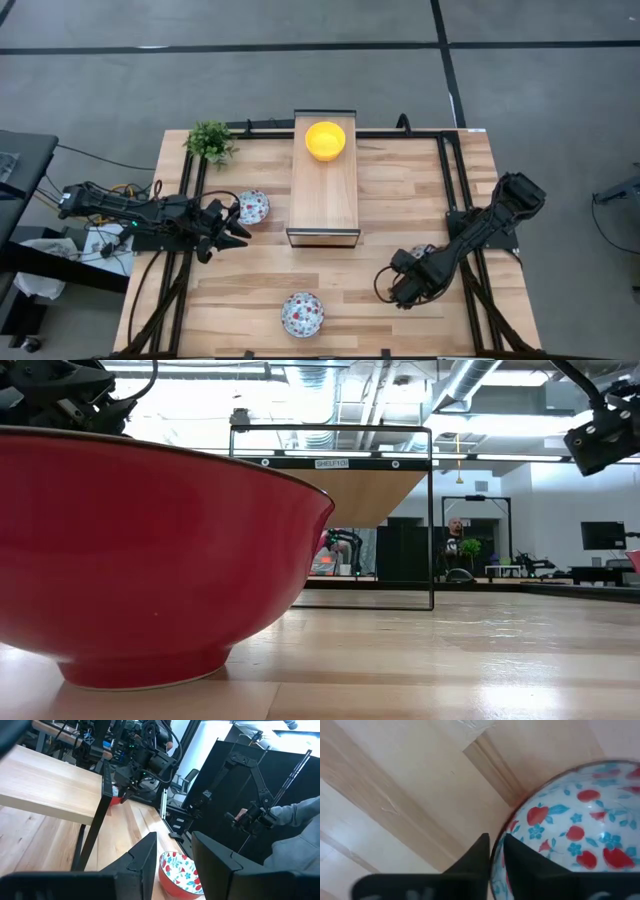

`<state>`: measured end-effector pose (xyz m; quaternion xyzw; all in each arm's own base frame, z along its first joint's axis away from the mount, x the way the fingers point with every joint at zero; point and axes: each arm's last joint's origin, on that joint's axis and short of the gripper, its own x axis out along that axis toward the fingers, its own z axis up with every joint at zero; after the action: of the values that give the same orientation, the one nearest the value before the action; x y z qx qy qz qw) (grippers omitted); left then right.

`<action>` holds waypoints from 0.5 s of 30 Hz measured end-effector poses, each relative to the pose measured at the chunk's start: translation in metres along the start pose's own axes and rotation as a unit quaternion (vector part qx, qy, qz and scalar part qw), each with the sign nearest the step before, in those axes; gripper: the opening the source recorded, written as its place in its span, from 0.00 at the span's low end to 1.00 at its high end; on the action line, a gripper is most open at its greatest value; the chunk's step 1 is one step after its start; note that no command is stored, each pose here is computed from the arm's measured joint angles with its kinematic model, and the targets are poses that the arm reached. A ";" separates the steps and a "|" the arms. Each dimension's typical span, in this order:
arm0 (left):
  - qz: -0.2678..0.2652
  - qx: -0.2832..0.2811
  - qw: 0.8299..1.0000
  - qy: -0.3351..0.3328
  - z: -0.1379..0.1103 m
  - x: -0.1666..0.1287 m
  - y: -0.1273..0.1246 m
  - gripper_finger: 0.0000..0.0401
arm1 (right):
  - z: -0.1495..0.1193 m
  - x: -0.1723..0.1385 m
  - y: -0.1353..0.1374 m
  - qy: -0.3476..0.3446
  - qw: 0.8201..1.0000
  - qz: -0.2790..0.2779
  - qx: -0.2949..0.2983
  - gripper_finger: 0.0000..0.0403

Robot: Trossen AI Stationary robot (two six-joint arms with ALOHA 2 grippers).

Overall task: Pick & Place Mini bowls
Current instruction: Put the middle white patterned bowl on the shelf

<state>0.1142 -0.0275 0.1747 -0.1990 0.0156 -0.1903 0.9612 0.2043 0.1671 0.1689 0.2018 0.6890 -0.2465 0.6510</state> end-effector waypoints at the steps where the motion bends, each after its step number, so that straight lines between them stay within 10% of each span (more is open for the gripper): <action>1: 0.000 0.000 1.000 0.000 0.000 0.000 0.000 0.30 | 0.000 0.000 0.000 0.002 1.000 -0.002 -0.001 0.07; 15: -0.001 0.004 1.000 -0.003 0.001 0.000 0.000 0.30 | 0.002 -0.014 0.001 0.003 1.000 -0.017 -0.025 0.02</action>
<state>0.1142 -0.0275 0.1753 -0.1955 0.0120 -0.1909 0.9619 0.2071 0.1671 0.1827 0.1748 0.7004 -0.2394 0.6493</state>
